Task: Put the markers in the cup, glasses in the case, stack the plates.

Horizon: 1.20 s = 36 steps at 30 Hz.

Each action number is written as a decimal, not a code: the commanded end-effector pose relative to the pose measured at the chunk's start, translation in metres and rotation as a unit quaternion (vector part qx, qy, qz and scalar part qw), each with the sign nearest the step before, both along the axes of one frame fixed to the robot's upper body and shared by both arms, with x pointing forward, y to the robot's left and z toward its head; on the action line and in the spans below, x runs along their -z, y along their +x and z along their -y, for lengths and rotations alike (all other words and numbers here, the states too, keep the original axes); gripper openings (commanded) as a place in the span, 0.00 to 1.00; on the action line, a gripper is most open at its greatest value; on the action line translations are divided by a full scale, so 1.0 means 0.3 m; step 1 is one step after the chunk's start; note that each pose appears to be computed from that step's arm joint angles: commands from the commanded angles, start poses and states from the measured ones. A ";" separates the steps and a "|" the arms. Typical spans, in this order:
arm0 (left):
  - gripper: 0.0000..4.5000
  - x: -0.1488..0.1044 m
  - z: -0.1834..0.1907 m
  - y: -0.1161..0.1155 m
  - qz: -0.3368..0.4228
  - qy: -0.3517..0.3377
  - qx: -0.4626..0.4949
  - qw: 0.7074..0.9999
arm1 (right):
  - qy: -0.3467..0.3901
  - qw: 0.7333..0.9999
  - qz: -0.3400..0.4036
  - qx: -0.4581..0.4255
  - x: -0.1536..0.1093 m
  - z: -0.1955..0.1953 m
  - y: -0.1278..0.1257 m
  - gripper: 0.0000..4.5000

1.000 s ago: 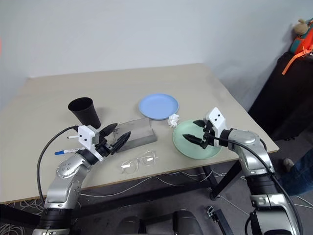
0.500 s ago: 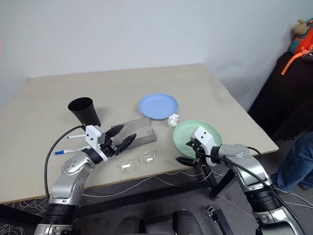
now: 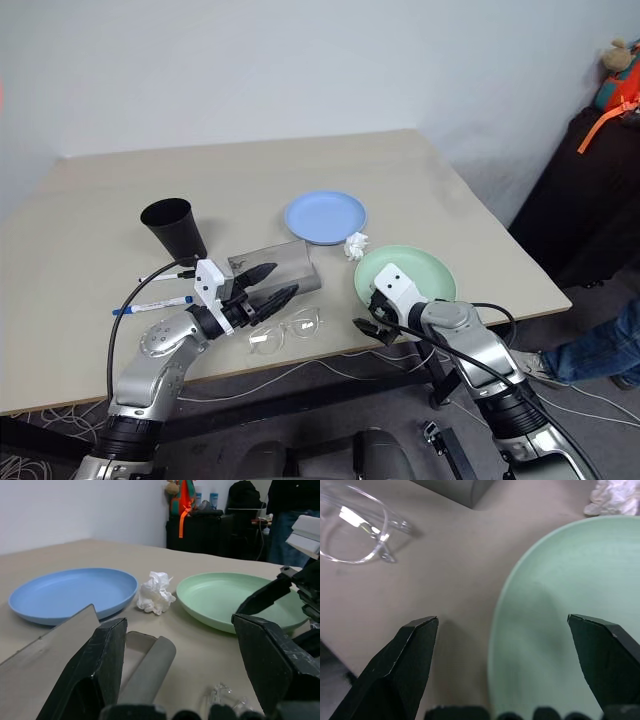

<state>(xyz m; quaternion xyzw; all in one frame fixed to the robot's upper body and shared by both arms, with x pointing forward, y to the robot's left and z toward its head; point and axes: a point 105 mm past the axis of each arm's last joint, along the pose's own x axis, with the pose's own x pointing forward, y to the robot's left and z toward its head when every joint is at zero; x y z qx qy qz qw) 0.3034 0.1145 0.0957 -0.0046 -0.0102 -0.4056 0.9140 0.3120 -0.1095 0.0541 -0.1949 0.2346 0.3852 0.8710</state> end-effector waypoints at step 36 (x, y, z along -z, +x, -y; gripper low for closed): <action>0.79 0.016 0.049 -0.053 -0.023 0.035 0.065 0.997 | -0.141 0.983 0.111 0.042 -0.075 0.071 0.085 0.00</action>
